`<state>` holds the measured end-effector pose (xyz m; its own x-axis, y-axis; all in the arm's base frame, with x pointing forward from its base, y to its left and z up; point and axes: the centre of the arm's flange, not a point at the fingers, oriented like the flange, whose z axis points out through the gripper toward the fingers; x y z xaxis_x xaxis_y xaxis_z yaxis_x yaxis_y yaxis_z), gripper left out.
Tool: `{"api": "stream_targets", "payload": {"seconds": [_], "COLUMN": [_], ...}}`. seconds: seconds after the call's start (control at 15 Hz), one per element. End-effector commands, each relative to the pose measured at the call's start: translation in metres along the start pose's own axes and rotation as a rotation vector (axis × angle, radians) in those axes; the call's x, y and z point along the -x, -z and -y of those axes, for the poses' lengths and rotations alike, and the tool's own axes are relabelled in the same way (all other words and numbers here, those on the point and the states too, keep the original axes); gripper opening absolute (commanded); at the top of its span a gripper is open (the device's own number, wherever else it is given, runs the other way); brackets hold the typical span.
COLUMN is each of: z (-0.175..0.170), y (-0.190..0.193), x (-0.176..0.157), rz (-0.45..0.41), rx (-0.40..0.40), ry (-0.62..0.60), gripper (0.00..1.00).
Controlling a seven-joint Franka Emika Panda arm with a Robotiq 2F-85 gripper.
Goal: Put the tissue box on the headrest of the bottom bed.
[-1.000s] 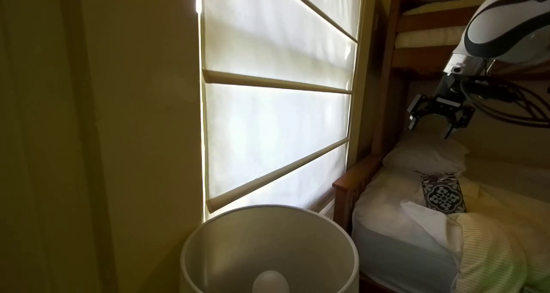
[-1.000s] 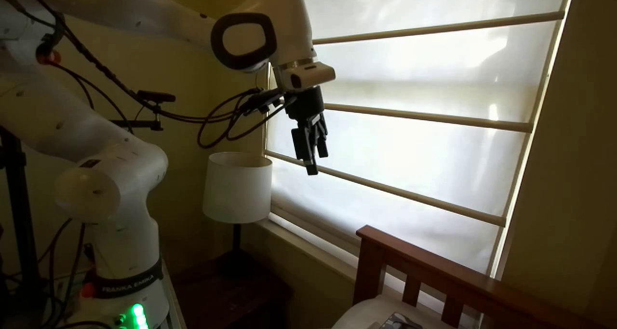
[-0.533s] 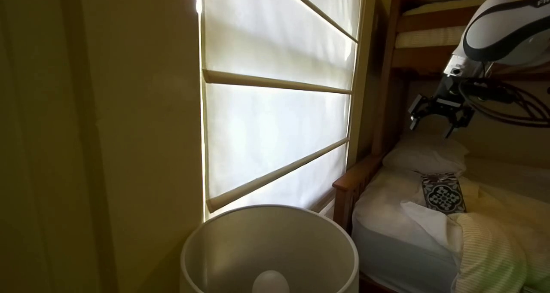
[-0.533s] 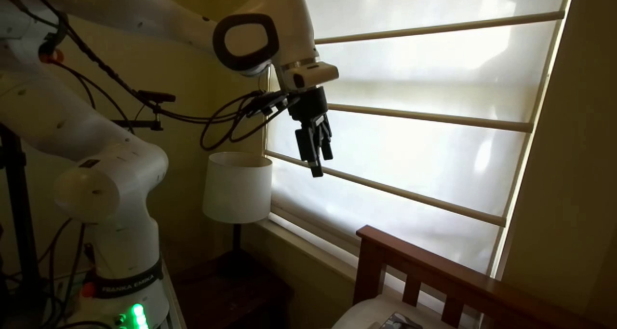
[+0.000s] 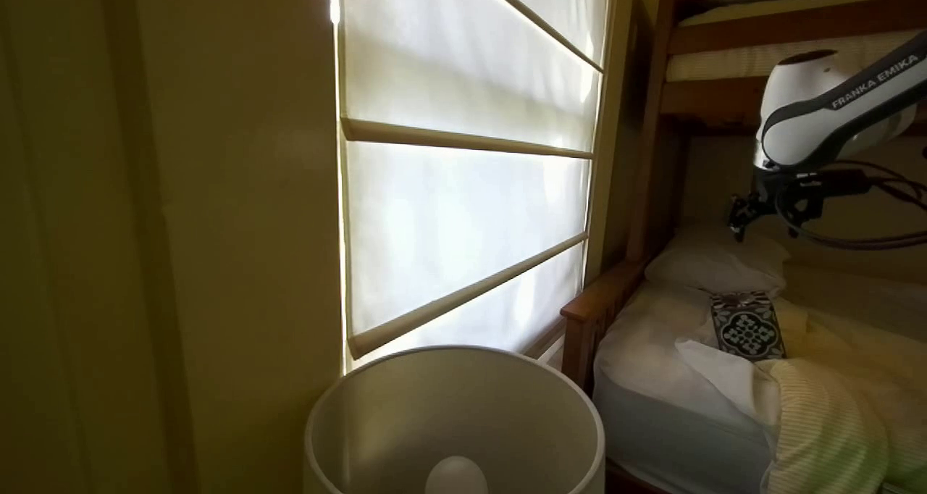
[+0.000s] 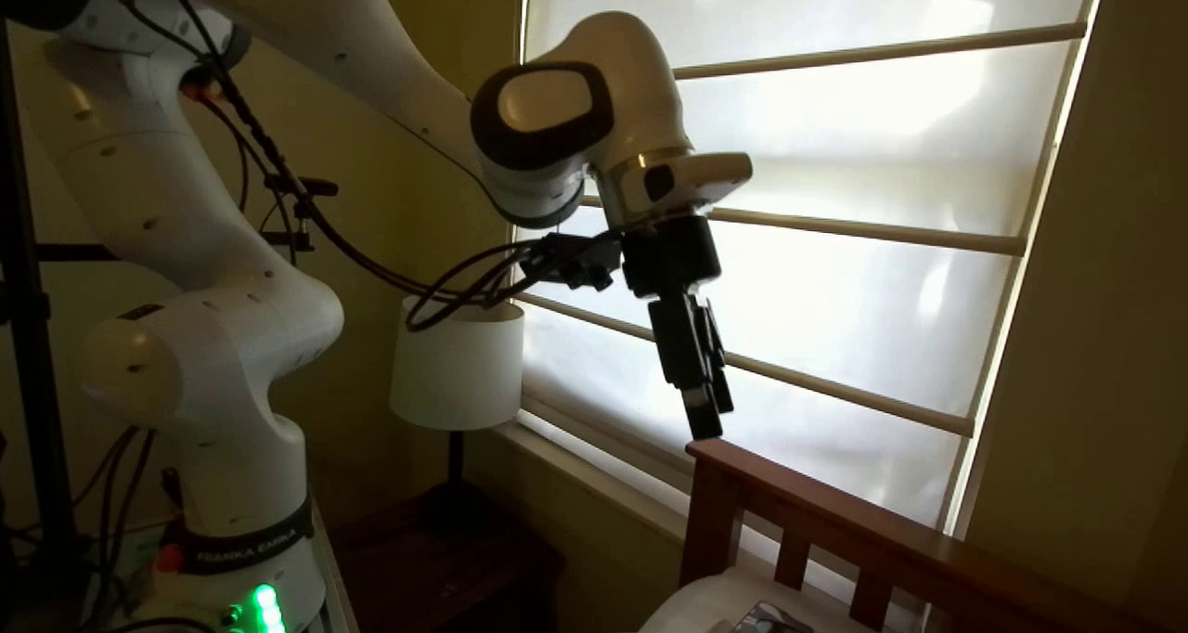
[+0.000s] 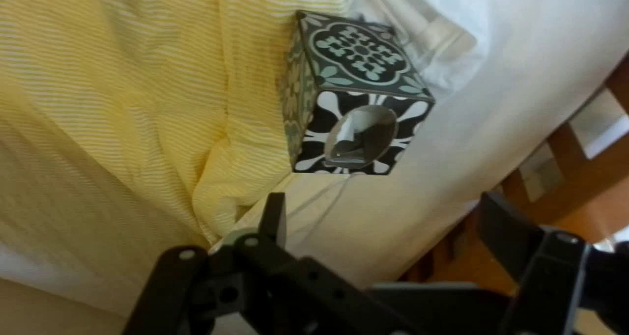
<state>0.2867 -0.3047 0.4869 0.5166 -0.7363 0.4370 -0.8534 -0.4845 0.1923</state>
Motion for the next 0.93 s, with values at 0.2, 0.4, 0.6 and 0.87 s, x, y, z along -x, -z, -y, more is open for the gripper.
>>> {"api": "stream_targets", "payload": {"seconds": [0.2,0.4,0.6,0.87], "z": [0.009,0.013,0.037,0.072], "y": [-0.046,-0.054,-0.077,-0.105], "x": [-0.015,-0.024,-0.041,-0.069], "rz": [0.129,0.152,0.141,0.091], "rx": [0.125,0.138,0.177,0.189], "ry": [0.043,0.044,0.061,0.058], "gripper": [1.00,1.00,1.00,1.00]}}
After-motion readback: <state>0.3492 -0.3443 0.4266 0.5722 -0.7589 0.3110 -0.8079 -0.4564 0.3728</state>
